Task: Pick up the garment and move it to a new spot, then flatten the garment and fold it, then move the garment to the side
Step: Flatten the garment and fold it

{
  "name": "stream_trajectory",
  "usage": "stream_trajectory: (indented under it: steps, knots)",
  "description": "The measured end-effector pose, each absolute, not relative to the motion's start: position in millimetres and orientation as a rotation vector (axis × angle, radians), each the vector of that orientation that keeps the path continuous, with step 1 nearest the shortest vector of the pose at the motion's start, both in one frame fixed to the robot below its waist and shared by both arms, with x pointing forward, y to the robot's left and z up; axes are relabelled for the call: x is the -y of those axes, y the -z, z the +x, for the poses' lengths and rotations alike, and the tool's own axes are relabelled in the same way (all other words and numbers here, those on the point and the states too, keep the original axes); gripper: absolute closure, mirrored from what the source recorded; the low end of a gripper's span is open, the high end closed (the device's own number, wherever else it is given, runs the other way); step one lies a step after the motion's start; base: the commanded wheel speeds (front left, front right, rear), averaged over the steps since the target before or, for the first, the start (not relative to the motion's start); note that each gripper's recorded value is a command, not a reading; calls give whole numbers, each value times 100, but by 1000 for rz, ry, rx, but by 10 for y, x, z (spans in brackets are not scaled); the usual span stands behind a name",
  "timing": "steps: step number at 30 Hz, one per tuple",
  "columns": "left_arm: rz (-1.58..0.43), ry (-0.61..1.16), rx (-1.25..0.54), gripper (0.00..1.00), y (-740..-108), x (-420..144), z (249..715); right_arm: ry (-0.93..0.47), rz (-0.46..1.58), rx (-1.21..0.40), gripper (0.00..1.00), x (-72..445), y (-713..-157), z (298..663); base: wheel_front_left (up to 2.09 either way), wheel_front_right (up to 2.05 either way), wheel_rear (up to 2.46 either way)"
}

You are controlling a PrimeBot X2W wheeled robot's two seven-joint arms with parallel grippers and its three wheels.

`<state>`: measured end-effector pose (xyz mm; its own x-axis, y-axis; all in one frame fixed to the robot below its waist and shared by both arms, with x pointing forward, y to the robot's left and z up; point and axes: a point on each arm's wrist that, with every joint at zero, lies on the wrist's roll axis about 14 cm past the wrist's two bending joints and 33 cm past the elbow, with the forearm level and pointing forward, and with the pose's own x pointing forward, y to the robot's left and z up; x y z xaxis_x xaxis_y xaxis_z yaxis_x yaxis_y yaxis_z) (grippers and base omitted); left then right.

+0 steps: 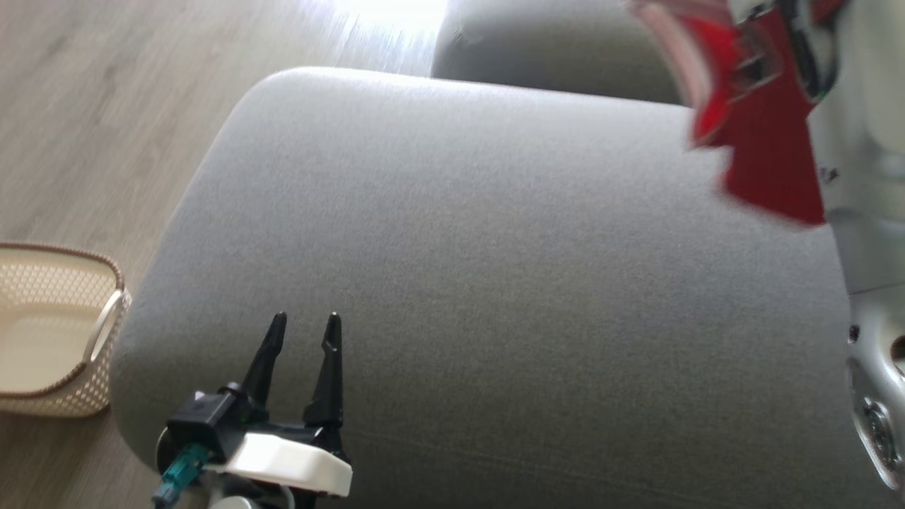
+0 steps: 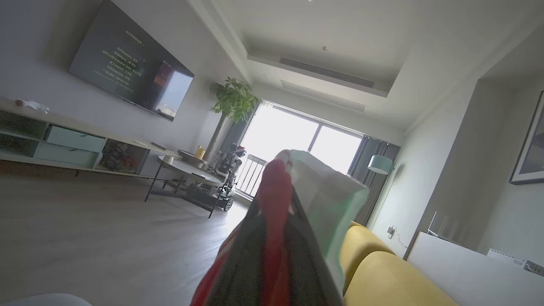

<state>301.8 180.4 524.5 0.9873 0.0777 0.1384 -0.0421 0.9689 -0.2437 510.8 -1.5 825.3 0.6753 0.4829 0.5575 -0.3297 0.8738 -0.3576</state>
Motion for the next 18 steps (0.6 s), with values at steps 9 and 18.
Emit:
stream_trajectory:
  steps: [9,18]
  knots:
    - [-266,-78,113,0,-5171,-1837,3154,-772,-336,365,100,-943,-6545,5120,0,0,0]
    - [-261,-89,112,0,-5167,-1873,3159,-1232,-278,102,59,-1685,-5223,3752,0,0,0]
